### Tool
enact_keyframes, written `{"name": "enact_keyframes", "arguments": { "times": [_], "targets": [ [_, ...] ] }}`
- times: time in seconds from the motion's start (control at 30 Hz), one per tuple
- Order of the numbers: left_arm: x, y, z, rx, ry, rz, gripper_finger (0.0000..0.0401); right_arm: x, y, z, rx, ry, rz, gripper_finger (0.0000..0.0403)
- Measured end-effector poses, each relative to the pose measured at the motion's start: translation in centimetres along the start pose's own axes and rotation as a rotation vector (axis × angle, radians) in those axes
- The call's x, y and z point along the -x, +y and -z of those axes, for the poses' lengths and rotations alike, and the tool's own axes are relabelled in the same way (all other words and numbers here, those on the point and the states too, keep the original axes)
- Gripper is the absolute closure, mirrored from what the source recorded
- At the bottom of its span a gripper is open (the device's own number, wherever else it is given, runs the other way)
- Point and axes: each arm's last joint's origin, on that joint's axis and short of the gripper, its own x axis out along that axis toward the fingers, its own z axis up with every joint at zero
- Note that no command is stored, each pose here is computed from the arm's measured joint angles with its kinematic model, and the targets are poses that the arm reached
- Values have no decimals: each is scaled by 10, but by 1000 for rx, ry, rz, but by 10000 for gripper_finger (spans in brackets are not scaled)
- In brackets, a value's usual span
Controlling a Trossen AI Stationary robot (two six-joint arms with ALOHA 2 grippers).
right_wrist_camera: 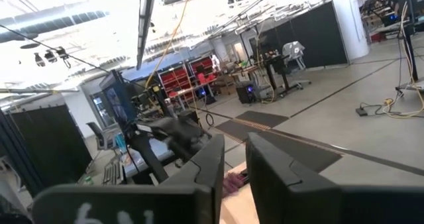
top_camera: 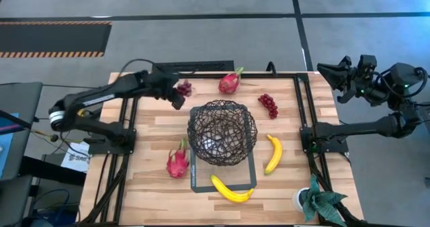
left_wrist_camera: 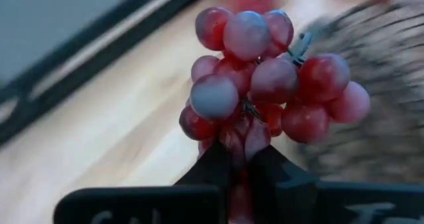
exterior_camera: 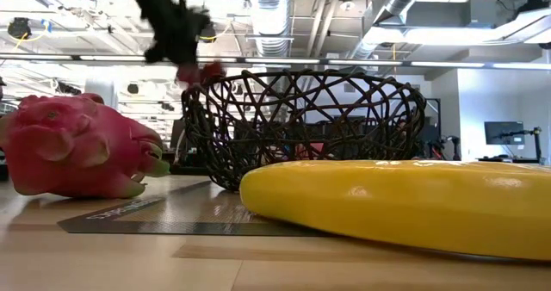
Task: Build produce basket
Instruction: Put the left red grapes into the black wire basket
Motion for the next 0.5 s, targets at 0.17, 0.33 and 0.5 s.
{"name": "enact_keyframes", "arguments": {
  "times": [0.17,0.33,0.5],
  "targets": [
    [31,-44,-20,-129,-112,102,401,0,0,0,0,0,0,328],
    [17,-92,-27,-247,-60,206,401,0,0,0,-1,-3,9,329],
    [-41,-133,-20,-371,105,252,401,0,0,0,-9,-3,9,329]
  ]
}}
